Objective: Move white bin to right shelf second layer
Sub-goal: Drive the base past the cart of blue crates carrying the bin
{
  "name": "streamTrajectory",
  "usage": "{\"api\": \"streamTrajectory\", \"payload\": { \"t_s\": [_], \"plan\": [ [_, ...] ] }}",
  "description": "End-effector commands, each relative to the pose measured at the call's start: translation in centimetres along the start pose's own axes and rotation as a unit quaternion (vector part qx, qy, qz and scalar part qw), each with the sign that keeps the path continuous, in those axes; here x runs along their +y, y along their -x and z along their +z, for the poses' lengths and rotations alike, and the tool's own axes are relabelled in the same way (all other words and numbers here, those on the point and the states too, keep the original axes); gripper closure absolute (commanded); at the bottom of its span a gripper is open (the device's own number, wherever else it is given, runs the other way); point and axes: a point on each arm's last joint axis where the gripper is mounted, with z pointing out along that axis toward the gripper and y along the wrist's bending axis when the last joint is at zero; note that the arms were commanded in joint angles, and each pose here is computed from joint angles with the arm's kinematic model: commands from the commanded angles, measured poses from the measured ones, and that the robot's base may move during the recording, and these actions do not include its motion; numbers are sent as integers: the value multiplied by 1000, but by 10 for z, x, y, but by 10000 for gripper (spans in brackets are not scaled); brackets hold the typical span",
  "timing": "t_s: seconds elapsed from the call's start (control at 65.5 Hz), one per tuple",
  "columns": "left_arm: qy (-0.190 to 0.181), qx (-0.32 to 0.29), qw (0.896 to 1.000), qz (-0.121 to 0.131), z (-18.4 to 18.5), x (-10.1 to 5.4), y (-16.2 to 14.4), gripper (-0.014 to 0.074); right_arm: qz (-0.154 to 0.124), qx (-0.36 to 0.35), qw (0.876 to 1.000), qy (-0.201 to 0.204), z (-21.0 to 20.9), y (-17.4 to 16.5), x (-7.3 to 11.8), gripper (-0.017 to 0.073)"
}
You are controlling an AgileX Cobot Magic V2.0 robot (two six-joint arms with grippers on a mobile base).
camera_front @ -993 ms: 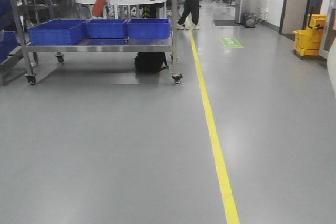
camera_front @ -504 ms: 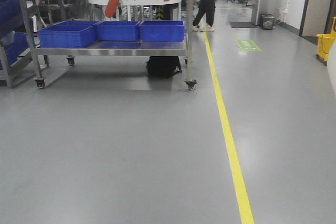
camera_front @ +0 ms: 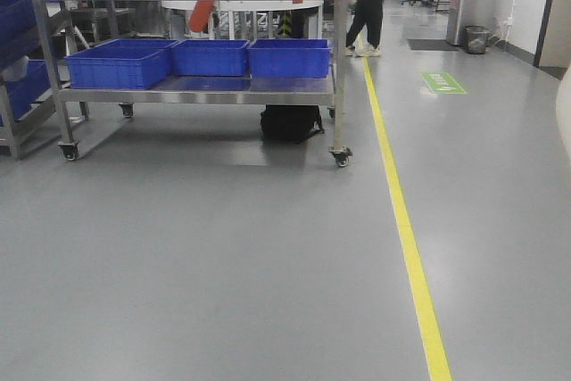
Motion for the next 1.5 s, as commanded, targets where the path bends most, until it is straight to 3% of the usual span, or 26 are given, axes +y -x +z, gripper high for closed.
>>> {"api": "streamTrajectory", "payload": {
  "t_s": [0.0,1.482],
  "plan": [
    [0,-33,999,-1,1,0,-4,509,-1,-57,998,5,-5,15,1,512],
    [0,-33,999,-1,1,0,-4,509,-1,-57,998,5,-5,15,1,512]
  ]
}}
